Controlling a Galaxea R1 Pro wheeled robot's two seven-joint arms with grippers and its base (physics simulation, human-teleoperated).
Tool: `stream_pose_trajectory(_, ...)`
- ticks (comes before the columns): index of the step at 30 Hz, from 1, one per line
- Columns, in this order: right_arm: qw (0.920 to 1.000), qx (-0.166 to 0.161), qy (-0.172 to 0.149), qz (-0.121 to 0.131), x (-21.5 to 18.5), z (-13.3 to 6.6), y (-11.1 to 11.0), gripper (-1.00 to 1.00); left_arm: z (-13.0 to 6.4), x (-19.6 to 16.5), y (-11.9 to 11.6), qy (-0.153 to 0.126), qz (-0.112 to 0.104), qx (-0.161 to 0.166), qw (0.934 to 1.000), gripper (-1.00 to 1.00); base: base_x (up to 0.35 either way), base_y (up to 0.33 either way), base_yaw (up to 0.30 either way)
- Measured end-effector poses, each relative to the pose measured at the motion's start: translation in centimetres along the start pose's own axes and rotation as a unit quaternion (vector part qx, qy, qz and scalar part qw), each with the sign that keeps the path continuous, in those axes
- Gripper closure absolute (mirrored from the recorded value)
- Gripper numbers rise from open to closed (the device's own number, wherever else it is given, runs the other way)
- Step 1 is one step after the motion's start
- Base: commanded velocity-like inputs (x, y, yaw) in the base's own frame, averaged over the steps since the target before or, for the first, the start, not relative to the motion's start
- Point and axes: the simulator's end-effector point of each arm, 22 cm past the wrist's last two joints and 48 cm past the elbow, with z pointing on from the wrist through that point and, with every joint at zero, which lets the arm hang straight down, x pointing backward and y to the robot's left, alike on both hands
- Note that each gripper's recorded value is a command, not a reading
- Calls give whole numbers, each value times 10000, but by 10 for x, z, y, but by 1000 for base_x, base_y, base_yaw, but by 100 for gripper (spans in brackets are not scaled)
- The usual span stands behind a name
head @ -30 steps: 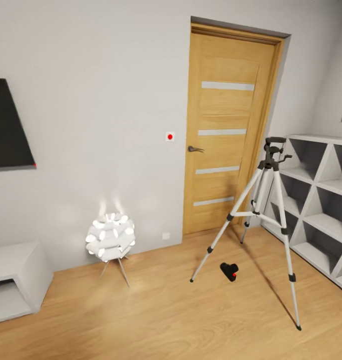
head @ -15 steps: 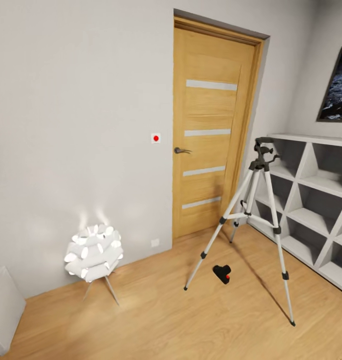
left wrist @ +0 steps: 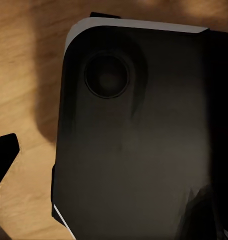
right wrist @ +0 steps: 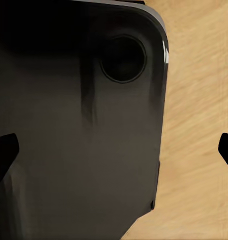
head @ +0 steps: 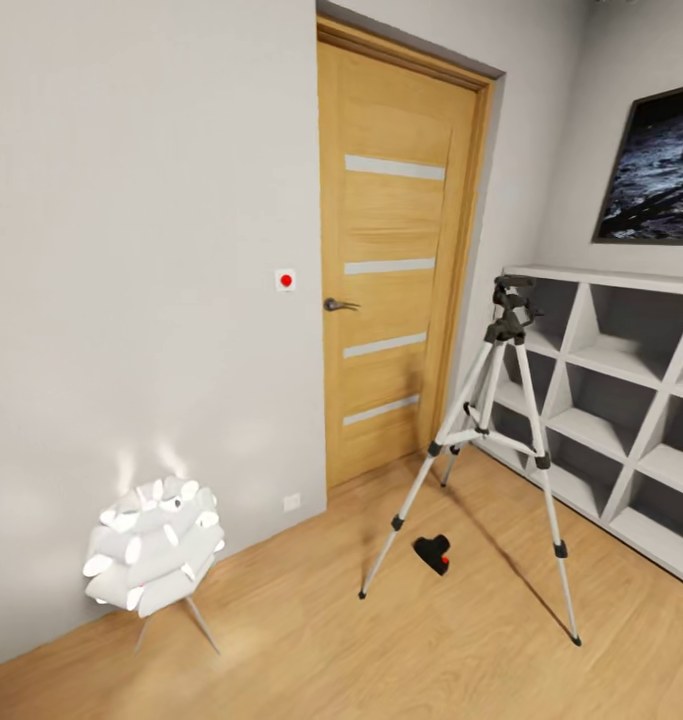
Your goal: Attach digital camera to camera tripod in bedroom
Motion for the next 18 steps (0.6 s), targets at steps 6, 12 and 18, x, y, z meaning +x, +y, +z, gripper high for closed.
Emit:
stream_pose_trajectory(6, 10000, 1, 1, 3, 0, 0, 0, -100, 0, 0, 0, -2, -3, -1, 10000, -100, 52, 50, -279)
stream_pose_trajectory(12, 10000, 1, 1, 9, 0, 0, 0, -100, 0, -1, 0, -8, -23, -2, 10000, -100, 10, 10, -283)
stream_pose_trajectory(18, 10000, 4, 1, 11, 0, 0, -1, -100, 0, -1, 0, -13, -38, -7, 10000, -100, 1, 1, -284)
